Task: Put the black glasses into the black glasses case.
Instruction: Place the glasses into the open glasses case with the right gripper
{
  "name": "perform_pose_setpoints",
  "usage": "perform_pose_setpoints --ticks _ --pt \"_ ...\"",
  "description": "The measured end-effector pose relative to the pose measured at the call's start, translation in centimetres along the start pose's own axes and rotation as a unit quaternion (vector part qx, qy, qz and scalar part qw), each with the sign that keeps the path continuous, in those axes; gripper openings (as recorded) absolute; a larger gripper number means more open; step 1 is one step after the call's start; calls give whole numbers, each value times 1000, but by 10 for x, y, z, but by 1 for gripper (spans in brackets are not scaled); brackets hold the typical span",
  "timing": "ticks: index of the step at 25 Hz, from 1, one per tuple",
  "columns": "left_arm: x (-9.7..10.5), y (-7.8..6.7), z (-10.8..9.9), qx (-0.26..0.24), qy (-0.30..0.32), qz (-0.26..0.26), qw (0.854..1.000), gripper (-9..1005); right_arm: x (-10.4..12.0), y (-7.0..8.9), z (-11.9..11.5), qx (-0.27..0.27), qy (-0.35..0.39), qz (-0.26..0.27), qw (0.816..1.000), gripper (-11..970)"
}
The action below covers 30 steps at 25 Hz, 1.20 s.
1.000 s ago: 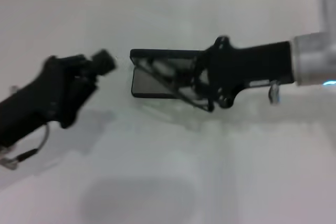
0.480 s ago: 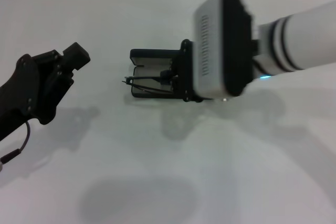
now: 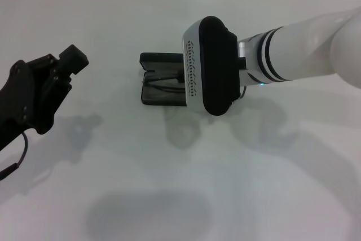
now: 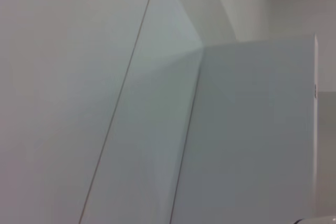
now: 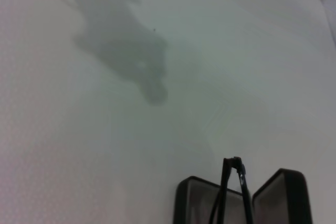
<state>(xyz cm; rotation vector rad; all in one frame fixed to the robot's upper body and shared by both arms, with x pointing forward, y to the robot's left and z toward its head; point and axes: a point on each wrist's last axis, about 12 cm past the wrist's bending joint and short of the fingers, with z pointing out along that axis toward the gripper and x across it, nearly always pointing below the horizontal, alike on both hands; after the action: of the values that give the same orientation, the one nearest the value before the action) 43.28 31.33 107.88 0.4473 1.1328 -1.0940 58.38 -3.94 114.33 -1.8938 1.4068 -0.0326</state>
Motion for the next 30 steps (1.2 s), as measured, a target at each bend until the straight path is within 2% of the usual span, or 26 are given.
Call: perform_pose_setpoints --ticks 20,30 --pt "1 -1 0 -2 -2 0 1000 42 7 0 8 4 12 -6 1000 77" --pt "1 -1 0 -2 -2 0 1000 43 8 1 8 6 12 10 1000 78"
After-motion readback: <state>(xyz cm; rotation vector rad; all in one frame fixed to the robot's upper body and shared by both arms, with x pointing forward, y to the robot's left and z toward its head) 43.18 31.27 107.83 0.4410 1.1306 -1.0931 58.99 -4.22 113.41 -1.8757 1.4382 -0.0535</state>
